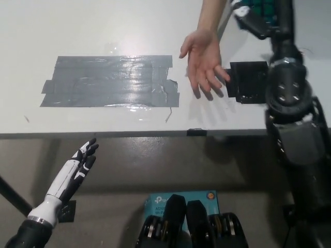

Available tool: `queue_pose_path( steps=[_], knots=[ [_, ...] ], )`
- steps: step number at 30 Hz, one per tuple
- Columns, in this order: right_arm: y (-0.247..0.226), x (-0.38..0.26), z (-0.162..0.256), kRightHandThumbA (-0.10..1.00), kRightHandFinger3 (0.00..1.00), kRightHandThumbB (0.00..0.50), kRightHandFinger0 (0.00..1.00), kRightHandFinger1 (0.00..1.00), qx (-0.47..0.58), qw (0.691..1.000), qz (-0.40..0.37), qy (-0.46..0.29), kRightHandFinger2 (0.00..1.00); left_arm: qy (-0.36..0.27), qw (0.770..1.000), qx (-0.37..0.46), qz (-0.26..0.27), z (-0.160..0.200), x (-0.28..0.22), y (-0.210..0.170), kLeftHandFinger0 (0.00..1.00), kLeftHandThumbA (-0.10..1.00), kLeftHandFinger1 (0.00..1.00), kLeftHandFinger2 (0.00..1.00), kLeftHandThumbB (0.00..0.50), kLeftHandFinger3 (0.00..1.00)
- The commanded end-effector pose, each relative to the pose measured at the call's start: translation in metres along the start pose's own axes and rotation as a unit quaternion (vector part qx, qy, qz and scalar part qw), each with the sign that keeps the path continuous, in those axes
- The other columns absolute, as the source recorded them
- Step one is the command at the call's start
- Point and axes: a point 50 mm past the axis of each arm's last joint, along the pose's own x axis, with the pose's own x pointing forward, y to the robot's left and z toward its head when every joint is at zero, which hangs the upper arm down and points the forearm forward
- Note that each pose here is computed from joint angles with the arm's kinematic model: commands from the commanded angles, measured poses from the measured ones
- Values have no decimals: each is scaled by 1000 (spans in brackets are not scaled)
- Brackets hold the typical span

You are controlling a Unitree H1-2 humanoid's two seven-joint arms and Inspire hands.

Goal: A rubick's cube is kept in the black marked spot on the table and the robot uses its right arm to pick it up and hands it to a person

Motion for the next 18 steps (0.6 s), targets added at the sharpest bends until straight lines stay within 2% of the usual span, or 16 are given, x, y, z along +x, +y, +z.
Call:
queue_pose_path(
  steps=[1, 10, 11, 12, 13, 14, 15, 18],
  knots=[
    [31, 42, 39, -100, 975, 183, 7, 454, -16, 998, 18, -49, 909, -25, 1000, 18, 2, 13, 7, 11, 1000, 1000, 1000, 1000, 313, 1000],
    [67, 74, 20, -100, 943, 195, 0, 459, -57, 997, 53, 12, 888, -29, 999, 24, -2, 16, 10, 13, 1000, 1000, 1000, 1000, 315, 1000],
    [72, 74, 16, -100, 904, 199, 0, 418, -64, 996, 60, 22, 840, -30, 999, 24, -1, 16, 10, 13, 1000, 1000, 1000, 1000, 316, 1000],
    [74, 73, 13, -100, 856, 200, 10, 342, -68, 995, 63, 25, 679, -30, 999, 22, -1, 16, 11, 13, 1000, 1000, 1000, 1000, 316, 1000],
    [76, 73, 11, -100, 827, 197, 2, 254, -71, 995, 66, 25, 564, -31, 999, 21, -1, 17, 11, 13, 1000, 1000, 1000, 1000, 316, 1000],
    [82, 71, 6, -100, 810, 195, 0, 192, -74, 994, 76, 38, 531, -32, 999, 19, -1, 17, 11, 13, 1000, 1000, 1000, 1000, 316, 1000],
    [84, 70, 3, -100, 799, 194, 0, 132, -79, 993, 81, 46, 541, -33, 999, 19, -1, 18, 11, 13, 1000, 1000, 1000, 1000, 316, 1000],
    [91, 65, -7, -100, 807, 202, 0, 129, -93, 989, 95, 66, 652, -32, 999, 19, -1, 18, 12, 13, 1000, 1000, 1000, 1000, 307, 1000]
  ],
)
